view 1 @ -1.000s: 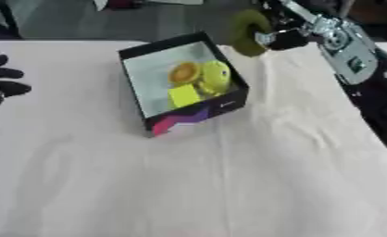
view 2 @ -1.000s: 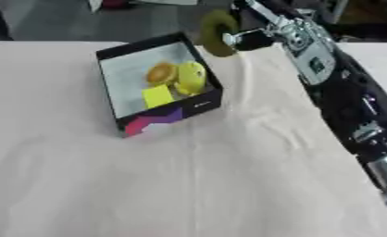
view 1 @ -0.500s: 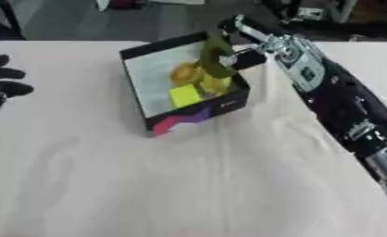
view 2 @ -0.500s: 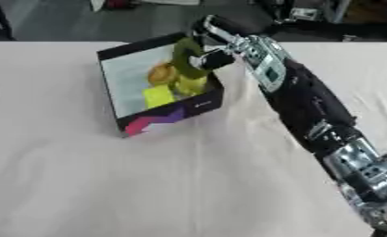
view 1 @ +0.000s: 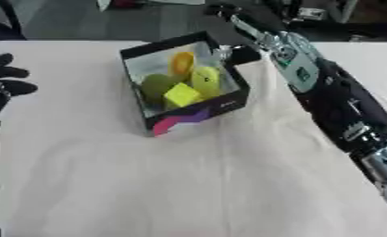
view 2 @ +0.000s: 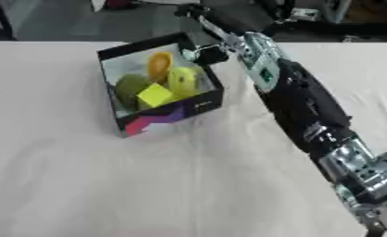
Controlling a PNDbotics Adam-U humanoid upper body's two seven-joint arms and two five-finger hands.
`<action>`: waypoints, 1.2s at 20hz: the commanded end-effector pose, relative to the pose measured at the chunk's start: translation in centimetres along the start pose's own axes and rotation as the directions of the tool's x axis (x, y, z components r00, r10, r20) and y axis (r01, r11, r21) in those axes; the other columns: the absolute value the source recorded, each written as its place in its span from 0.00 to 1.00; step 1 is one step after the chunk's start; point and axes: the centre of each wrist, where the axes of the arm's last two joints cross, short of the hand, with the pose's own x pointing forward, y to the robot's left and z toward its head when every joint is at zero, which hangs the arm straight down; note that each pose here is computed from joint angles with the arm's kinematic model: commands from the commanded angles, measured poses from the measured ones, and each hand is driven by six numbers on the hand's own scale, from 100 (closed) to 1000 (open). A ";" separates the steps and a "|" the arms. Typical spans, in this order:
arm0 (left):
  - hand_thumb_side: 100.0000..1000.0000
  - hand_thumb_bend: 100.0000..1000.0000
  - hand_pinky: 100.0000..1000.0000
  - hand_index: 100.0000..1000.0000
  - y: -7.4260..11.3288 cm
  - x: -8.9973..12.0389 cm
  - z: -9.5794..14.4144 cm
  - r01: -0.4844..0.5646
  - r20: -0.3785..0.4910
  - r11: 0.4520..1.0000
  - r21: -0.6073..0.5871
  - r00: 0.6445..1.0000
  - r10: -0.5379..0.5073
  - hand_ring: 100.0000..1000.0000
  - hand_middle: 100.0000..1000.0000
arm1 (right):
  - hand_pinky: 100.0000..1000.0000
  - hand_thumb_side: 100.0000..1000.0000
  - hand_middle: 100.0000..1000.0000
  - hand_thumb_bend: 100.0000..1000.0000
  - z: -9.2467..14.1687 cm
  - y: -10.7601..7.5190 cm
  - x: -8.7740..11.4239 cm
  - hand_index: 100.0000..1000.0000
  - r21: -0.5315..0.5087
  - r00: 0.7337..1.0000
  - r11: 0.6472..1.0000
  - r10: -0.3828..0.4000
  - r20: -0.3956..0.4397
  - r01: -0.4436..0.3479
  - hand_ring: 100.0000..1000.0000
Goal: Pick up objects on the table and place them in the box.
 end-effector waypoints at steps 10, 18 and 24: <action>0.87 0.00 0.68 0.80 2.6 -0.3 1.3 0.093 -0.047 0.995 0.047 0.995 -0.091 0.55 0.58 | 0.80 0.38 0.77 0.00 12.0 -1.3 1.8 0.83 -0.234 0.964 0.938 -0.233 0.124 0.257 0.83; 0.88 0.00 0.67 0.80 3.3 -1.7 3.0 0.112 -0.123 0.992 0.063 0.987 -0.103 0.54 0.58 | 0.76 0.41 0.65 0.00 20.4 1.9 6.3 0.74 -0.422 0.840 0.747 -0.538 0.070 0.514 0.76; 0.88 0.00 0.67 0.80 3.4 -2.5 3.7 0.129 -0.164 0.989 0.070 0.980 -0.116 0.54 0.57 | 0.74 0.45 0.62 0.00 23.3 5.5 6.9 0.70 -0.536 0.765 0.669 -0.641 -0.065 0.515 0.74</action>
